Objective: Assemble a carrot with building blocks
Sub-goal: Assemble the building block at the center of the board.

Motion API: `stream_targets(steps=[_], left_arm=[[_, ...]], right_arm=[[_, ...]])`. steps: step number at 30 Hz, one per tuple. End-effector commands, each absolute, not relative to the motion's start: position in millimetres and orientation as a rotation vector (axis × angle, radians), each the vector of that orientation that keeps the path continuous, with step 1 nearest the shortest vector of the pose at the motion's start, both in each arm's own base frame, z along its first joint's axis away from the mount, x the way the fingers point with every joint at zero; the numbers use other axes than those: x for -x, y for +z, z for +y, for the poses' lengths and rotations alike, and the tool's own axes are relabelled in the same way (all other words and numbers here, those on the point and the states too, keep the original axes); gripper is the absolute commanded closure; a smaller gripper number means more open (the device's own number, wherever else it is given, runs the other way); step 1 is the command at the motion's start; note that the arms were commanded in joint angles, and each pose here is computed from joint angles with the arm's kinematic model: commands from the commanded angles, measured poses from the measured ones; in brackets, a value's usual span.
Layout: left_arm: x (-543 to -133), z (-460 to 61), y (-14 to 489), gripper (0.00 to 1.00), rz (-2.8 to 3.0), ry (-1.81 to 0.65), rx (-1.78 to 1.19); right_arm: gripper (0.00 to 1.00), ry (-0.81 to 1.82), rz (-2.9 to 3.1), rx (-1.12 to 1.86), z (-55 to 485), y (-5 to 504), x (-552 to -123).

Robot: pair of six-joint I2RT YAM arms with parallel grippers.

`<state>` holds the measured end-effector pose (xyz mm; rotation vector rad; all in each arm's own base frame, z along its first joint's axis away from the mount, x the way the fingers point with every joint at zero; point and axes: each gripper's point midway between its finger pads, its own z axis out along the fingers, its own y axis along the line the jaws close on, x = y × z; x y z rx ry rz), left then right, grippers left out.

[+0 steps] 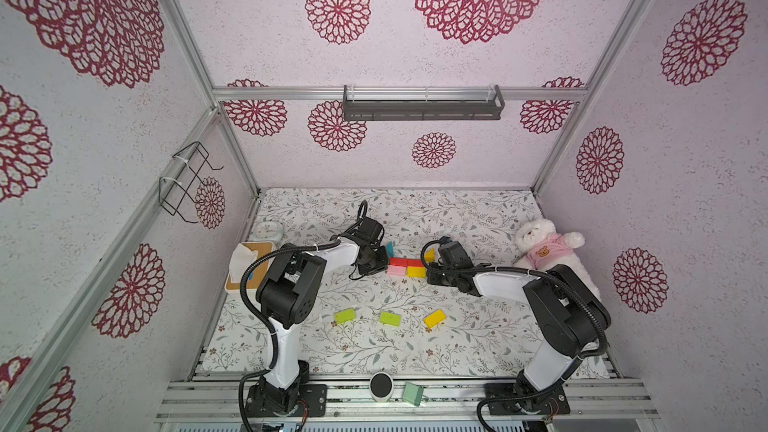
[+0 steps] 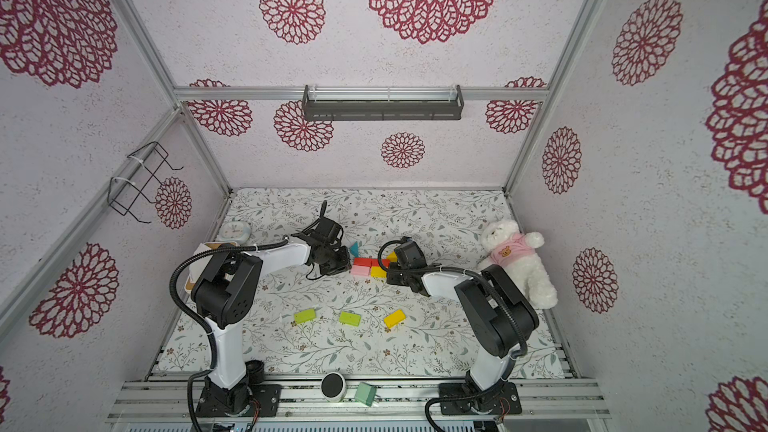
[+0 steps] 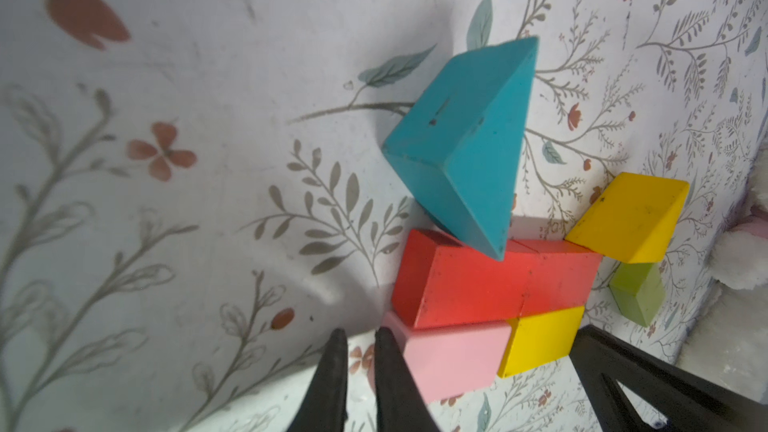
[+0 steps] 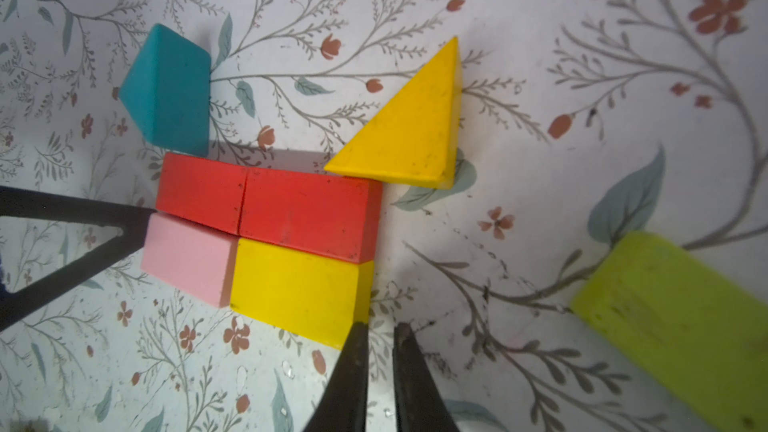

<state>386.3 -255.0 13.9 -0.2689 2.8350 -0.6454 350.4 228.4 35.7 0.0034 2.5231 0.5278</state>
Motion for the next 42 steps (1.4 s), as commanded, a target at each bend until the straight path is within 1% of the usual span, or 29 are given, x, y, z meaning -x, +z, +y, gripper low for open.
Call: stream_targets(steps=[1,19,26,30,31,36,39,42], left_arm=[[-384.9,-262.4,7.0,0.82,2.852,-0.657,0.27],[-386.8,-255.7,9.1,0.82,2.836,-0.647,0.306],[-388.8,-248.8,18.1,0.82,2.812,-0.638,0.314],[-388.8,-242.7,25.4,0.82,2.797,-0.609,0.308],[-390.4,-243.0,40.7,0.81,2.763,-0.624,0.299],[-389.7,-237.3,55.4,0.81,2.726,-0.621,0.29],[-385.0,-233.8,64.4,0.8,2.707,-0.624,0.284],[-376.4,-225.1,74.4,0.78,2.677,-0.612,0.287]], right_arm=[[0.83,0.558,2.5,-0.008,235.6,43.5,-356.2],[0.81,0.574,2.503,0.005,242.4,43.5,-356.3],[0.8,0.539,2.487,-0.025,234.8,51.9,-356.6],[0.75,0.506,2.463,-0.045,225.1,67.3,-354.4],[0.72,0.502,2.454,-0.046,223.1,72.4,-353.0],[0.65,0.468,2.435,-0.042,209.3,95.2,-340.6],[0.57,0.426,2.476,0.004,200.9,97.1,-314.6],[0.44,0.375,2.534,0.081,194.9,91.7,-276.6]])
